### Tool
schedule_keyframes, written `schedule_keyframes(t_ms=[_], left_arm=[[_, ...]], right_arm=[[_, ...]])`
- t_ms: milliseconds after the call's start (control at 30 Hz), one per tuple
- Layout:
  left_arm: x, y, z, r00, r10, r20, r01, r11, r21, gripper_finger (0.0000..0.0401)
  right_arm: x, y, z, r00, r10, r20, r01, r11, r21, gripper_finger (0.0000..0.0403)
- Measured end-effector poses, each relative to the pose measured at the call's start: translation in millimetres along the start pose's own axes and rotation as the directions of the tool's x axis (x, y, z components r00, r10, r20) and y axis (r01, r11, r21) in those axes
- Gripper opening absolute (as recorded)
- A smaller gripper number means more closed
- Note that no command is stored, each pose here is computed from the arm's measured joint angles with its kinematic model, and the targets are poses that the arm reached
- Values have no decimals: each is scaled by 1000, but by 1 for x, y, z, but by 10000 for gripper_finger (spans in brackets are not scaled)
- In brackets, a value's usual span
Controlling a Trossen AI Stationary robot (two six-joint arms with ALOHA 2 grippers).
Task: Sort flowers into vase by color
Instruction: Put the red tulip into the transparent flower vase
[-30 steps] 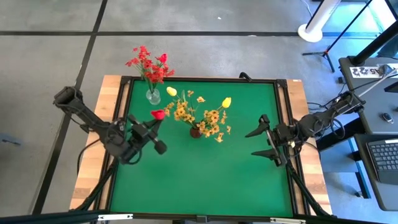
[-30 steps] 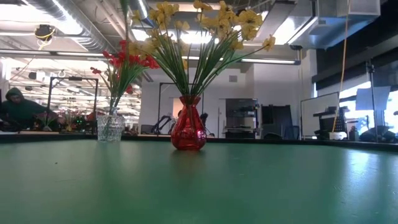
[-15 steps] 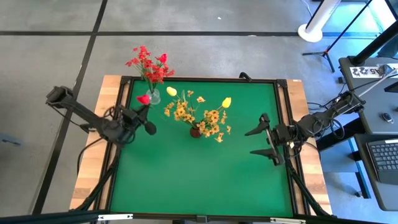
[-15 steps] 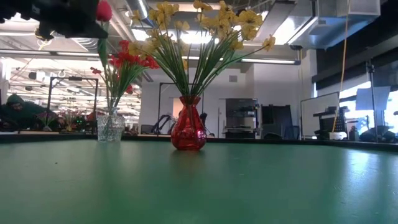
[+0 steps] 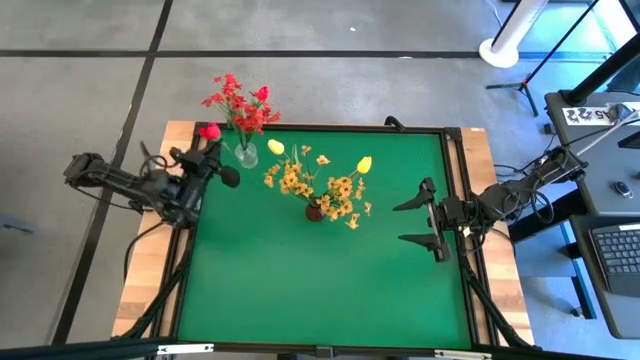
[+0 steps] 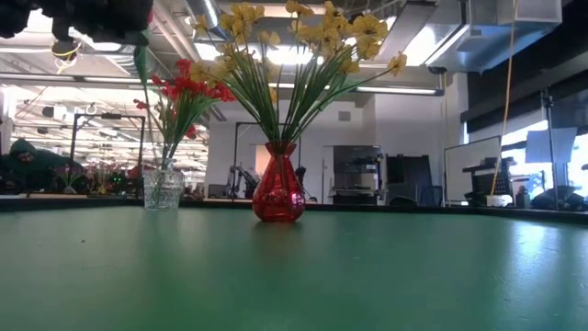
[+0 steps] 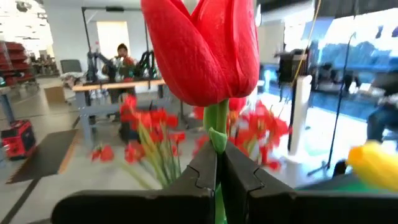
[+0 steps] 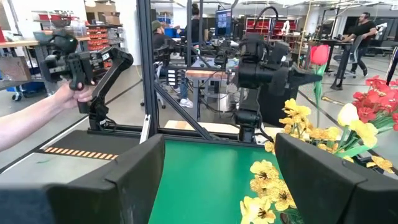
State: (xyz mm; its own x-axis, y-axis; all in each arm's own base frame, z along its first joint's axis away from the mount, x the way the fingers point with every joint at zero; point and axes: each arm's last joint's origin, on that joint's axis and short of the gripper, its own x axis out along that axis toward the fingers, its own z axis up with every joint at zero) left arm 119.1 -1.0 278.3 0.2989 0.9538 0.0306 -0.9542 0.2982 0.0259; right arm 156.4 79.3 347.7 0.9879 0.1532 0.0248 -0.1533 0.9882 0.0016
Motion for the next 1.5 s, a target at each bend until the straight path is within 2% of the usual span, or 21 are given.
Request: schedule_keyframes(t_ms=[133,267,433,867,1133,1267,1400,1500], left_arm=[[7,8,11,997,-8,77,11,999,-42,0],[15,15,16,991,43,126,-39,999,-33,0],[22,18,16,986,109,128,-110,994,2,0],[29,18,12,980,168,107,-173,984,33,0],[39,6,-7,993,82,90,-82,997,-5,6],[45,4,-18,996,70,58,-69,997,-15,13],[51,1,-30,997,80,5,-80,996,47,29],[54,-2,-38,999,43,-24,-40,992,117,50]], right_arm=[[0,0,0,1000,-1,0,1,1000,0,301],[3,0,-2,1000,-25,-13,25,1000,-5,301],[5,1,-3,999,-36,-20,36,999,-6,301],[5,1,-3,999,-36,-19,36,999,5,301],[5,1,-3,999,-36,-19,36,999,-1,301],[5,1,-3,999,-36,-19,36,999,-2,301],[5,1,-3,999,-36,-19,36,999,-2,301],[5,1,-3,999,-36,-19,36,999,-2,301]])
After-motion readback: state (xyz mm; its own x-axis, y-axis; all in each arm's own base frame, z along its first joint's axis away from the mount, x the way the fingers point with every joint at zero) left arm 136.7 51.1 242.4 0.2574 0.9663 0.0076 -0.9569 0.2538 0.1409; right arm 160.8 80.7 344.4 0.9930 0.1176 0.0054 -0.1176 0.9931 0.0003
